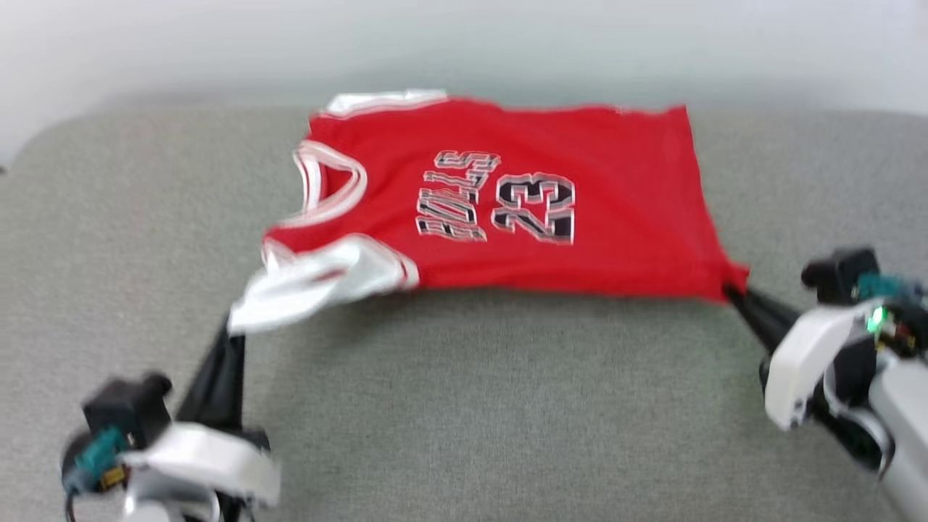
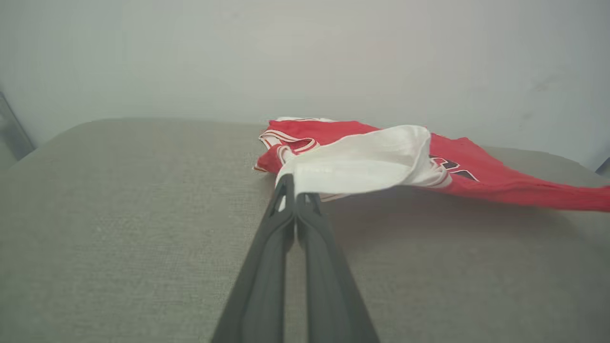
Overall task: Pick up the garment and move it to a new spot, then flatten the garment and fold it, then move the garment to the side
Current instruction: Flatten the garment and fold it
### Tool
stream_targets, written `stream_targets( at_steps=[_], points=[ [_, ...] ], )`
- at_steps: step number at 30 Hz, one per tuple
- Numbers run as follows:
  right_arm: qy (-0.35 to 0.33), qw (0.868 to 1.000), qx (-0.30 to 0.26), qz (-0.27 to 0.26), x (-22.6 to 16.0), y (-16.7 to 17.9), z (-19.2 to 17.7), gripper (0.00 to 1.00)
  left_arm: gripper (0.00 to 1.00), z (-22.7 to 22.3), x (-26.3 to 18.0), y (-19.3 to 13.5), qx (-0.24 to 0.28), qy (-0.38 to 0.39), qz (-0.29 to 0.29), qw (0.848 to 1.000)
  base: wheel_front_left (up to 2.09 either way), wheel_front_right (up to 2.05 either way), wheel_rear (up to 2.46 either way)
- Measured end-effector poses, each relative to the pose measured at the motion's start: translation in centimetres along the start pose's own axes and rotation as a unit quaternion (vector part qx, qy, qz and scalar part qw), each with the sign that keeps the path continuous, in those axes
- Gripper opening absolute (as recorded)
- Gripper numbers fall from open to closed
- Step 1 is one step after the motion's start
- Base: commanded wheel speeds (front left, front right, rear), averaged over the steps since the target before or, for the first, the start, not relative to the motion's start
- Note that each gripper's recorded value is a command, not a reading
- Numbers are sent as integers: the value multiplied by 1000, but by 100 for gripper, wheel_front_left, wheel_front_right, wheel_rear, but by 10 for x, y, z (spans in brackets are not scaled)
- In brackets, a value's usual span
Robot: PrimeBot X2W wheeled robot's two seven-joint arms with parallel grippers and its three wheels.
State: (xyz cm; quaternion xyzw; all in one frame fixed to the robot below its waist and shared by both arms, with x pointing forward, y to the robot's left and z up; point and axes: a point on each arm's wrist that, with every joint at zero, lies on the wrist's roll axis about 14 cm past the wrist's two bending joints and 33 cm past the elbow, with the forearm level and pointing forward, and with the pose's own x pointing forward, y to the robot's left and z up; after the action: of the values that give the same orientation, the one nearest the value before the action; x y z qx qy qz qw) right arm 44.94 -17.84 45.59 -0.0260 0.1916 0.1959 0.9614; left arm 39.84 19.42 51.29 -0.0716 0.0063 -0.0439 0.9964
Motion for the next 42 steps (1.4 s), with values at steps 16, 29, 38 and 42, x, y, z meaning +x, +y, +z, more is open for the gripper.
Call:
stream_targets(
  at_steps=[16,29,38,42],
  points=[
    [62,997,39,-7,-81,28,-78,0,0,-67,-117,-4,-97,123,36,987,0,0,0],
    [105,993,60,-13,-120,34,-117,0,0,-115,-176,-19,-160,226,38,960,0,0,0],
    [76,995,69,-14,-113,37,-99,0,0,-100,-157,-12,-129,194,28,972,0,0,0],
    [55,996,73,-18,-109,34,-84,0,0,-79,-133,-9,-95,160,7,983,0,0,0]
  ],
)
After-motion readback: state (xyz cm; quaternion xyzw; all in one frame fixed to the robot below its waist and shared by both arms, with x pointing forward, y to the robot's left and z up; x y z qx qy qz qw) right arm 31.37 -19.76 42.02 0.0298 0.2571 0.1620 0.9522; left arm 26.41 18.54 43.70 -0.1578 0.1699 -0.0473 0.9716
